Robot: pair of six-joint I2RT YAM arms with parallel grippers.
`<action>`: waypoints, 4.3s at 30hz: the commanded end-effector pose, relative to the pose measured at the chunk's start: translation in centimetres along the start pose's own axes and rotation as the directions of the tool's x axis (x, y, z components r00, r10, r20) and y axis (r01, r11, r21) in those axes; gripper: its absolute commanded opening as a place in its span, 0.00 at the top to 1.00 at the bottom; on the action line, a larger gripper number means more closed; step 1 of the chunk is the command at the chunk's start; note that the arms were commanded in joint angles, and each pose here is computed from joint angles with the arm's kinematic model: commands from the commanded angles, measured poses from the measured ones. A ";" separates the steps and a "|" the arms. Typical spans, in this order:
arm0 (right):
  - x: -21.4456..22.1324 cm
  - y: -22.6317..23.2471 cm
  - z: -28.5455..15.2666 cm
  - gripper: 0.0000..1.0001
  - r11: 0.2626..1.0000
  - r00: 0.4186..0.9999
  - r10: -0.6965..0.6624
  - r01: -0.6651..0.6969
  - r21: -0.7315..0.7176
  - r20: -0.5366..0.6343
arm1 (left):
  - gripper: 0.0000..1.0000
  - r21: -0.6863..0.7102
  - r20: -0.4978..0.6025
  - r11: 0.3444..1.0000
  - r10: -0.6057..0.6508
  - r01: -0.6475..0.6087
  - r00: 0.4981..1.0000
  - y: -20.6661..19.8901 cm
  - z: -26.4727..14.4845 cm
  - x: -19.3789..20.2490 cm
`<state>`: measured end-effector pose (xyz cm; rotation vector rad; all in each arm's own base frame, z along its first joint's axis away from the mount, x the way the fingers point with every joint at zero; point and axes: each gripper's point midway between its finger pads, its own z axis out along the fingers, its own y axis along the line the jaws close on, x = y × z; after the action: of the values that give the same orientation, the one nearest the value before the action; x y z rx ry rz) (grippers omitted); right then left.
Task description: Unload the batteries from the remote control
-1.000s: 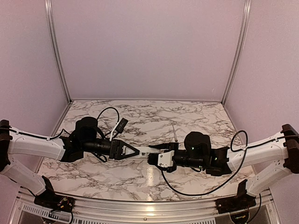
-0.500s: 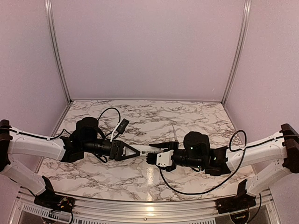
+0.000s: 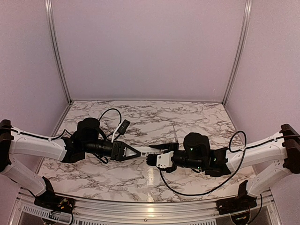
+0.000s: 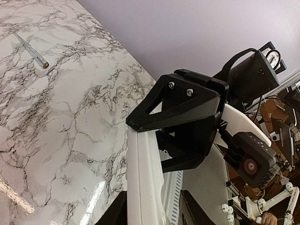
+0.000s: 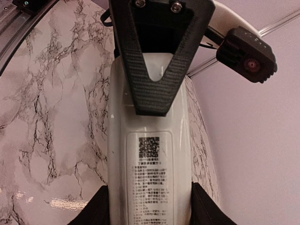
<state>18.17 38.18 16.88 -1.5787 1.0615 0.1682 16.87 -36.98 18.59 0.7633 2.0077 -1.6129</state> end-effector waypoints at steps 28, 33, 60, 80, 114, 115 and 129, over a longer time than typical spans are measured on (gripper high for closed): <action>-1.9 -2.1 0.2 1.00 0.998 0.999 0.009 -0.012 0.060 0.039 | 0.76 0.007 -0.007 0.999 0.039 -0.039 0.999 -0.4 0.6 -0.6; -1.7 -1.9 0.5 1.00 0.998 0.999 0.017 -0.019 0.057 0.034 | 0.88 -0.002 0.002 0.999 0.040 -0.040 0.999 -0.4 0.6 -0.9; -0.4 -7.8 -1.5 0.02 0.828 0.885 0.463 -0.450 0.333 0.045 | 1.00 -0.235 0.277 0.965 0.180 -0.116 0.944 -0.2 -5.1 -4.4; 1.0 -12.3 -8.4 0.02 0.458 0.596 0.742 -0.785 0.418 0.307 | 1.00 -0.295 0.351 0.954 0.164 -0.057 0.922 2.1 -6.9 -6.1; -8.2 -9.4 -1.6 0.02 0.225 0.184 0.957 -0.959 -0.173 0.224 | 1.00 -0.158 0.366 0.983 -0.034 0.098 0.930 1.5 -5.8 -5.7; -8.2 -9.2 -1.4 0.02 0.225 0.185 0.958 -0.959 -0.173 0.221 | 1.00 -0.153 0.364 0.984 -0.033 0.095 0.931 1.4 -5.8 -5.7; -7.7 -9.1 -1.5 0.03 0.183 0.162 0.971 -0.977 -0.112 0.177 | 1.00 -0.146 0.433 0.983 -0.040 0.114 0.901 0.8 -7.5 -5.9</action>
<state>19.60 40.40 27.72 -0.5335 1.7600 1.2005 21.85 -31.06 23.44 0.2895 1.8680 -1.4448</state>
